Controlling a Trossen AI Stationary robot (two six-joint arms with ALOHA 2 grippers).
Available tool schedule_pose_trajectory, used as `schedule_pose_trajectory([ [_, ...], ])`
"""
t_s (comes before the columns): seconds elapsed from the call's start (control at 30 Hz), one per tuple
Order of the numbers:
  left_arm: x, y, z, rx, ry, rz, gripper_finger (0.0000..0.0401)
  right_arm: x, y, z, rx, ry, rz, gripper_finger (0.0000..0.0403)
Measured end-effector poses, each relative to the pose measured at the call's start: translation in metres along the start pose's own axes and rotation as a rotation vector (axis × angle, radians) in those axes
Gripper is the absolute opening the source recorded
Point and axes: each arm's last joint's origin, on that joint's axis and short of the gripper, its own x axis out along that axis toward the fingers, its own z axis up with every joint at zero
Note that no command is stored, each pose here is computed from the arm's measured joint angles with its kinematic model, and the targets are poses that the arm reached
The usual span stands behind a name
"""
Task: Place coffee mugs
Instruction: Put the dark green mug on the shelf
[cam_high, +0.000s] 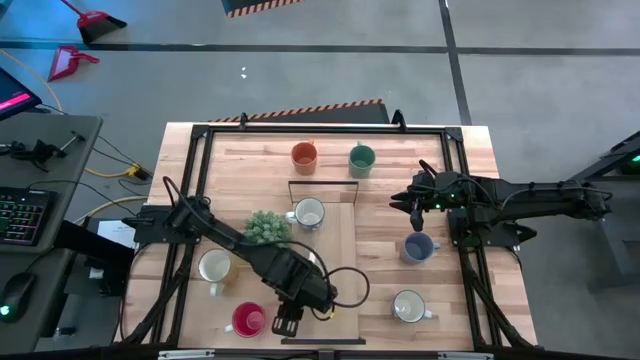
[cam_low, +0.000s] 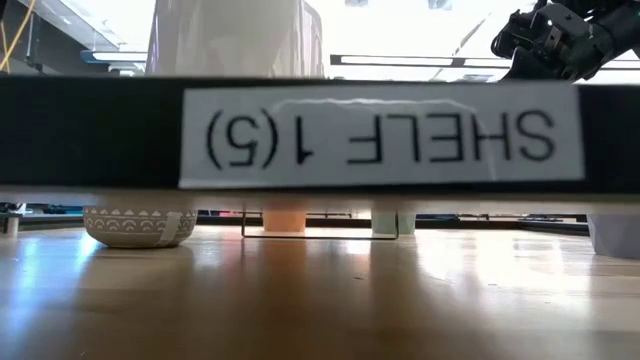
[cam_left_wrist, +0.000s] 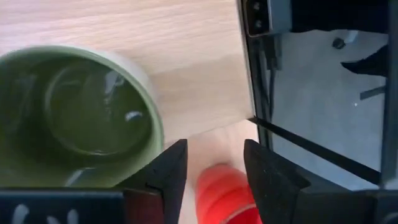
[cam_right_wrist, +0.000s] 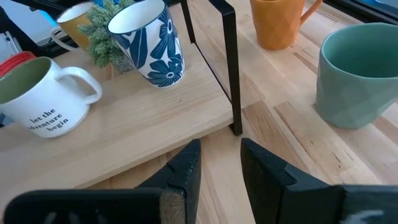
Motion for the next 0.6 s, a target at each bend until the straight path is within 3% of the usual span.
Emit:
schedule_pose_trajectory([
  [0.3,0.010,0.003,0.005,0.022,0.000,-0.027,0.0088,0.000,0.000,0.000,0.000,0.003,0.000,0.0094],
  [0.6,0.029,0.007,0.011,0.037,0.035,-0.031,0.0076,0.000,-0.001,-0.001,-0.002,0.015,-0.005,0.0094],
])
